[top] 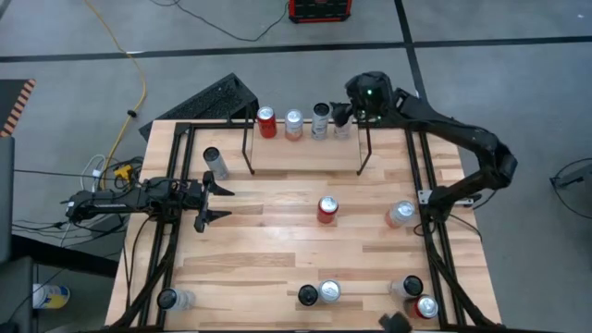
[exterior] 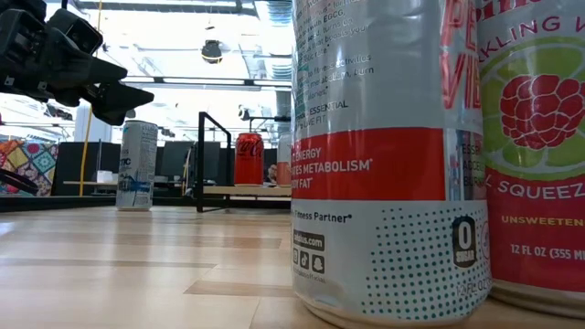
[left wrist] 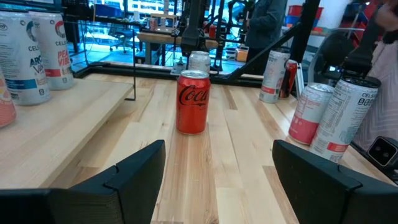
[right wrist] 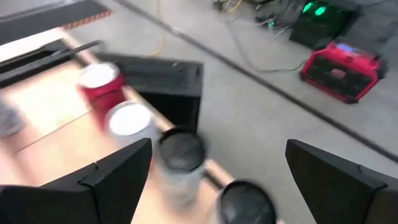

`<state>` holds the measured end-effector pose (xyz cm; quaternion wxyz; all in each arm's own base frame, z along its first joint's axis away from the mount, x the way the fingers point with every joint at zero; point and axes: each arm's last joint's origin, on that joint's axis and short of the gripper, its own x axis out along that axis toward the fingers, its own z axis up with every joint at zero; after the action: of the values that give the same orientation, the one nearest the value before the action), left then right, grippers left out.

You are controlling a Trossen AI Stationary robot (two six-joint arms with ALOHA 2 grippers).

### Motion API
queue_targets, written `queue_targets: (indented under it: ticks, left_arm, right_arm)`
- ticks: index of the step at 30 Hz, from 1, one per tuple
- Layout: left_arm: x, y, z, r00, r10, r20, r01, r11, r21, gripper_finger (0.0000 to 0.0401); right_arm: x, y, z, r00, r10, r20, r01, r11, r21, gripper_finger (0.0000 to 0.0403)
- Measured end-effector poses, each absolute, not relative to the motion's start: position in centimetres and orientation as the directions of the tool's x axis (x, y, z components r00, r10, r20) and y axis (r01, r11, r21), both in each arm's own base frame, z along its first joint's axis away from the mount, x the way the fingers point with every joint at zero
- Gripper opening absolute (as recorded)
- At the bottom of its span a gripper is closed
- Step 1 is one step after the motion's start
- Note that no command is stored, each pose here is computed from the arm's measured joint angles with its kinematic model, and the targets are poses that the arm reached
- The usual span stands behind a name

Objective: Place canned beverage on shelf
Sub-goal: Put the top red black soda can on the shelf and align with other red black soda can

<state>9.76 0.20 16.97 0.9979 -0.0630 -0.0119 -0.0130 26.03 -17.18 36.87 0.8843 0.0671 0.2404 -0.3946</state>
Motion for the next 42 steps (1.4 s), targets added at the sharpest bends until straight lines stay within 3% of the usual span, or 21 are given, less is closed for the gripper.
queue_targets:
  ticks: [8, 14, 21, 26, 34, 42]
  left_arm:
    - [9.8, 0.2, 17.0, 0.999, -0.024, 0.025, 0.027, 0.992, -0.125, 0.0282]
    - [9.8, 0.2, 17.0, 0.999, -0.024, 0.025, 0.027, 0.992, -0.126, 0.0282]
    - [9.8, 0.2, 17.0, 0.999, -0.024, 0.026, 0.028, 0.992, -0.125, 0.0282]
    - [9.8, 0.2, 17.0, 0.999, -0.025, 0.025, 0.028, 0.992, -0.126, 0.0282]
    - [9.8, 0.2, 17.0, 0.999, -0.024, 0.025, 0.027, 0.992, -0.125, 0.0282]
    - [9.8, 0.2, 17.0, 0.999, -0.024, 0.025, 0.027, 0.992, -0.125, 0.0282]
  right_arm:
    - [28.7, -8.5, 38.1, 0.735, -0.316, -0.599, 0.467, 0.877, 0.11, 0.0397]
    - [30.2, -0.9, 36.7, 0.74, -0.129, -0.661, 0.301, 0.941, 0.154, 0.0397]
    - [30.7, 4.6, 31.6, 0.622, -0.317, -0.716, 0.463, 0.886, 0.01, 0.0397]
    - [30.7, 5.9, 28.9, 0.558, -0.378, -0.739, 0.561, 0.828, 0.0, 0.0397]
    - [31.0, 7.1, 27.5, 0.537, -0.387, -0.749, 0.617, 0.786, 0.036, 0.0397]
    - [30.2, 9.1, 27.5, 0.555, -0.499, -0.666, 0.645, 0.764, -0.035, 0.0397]
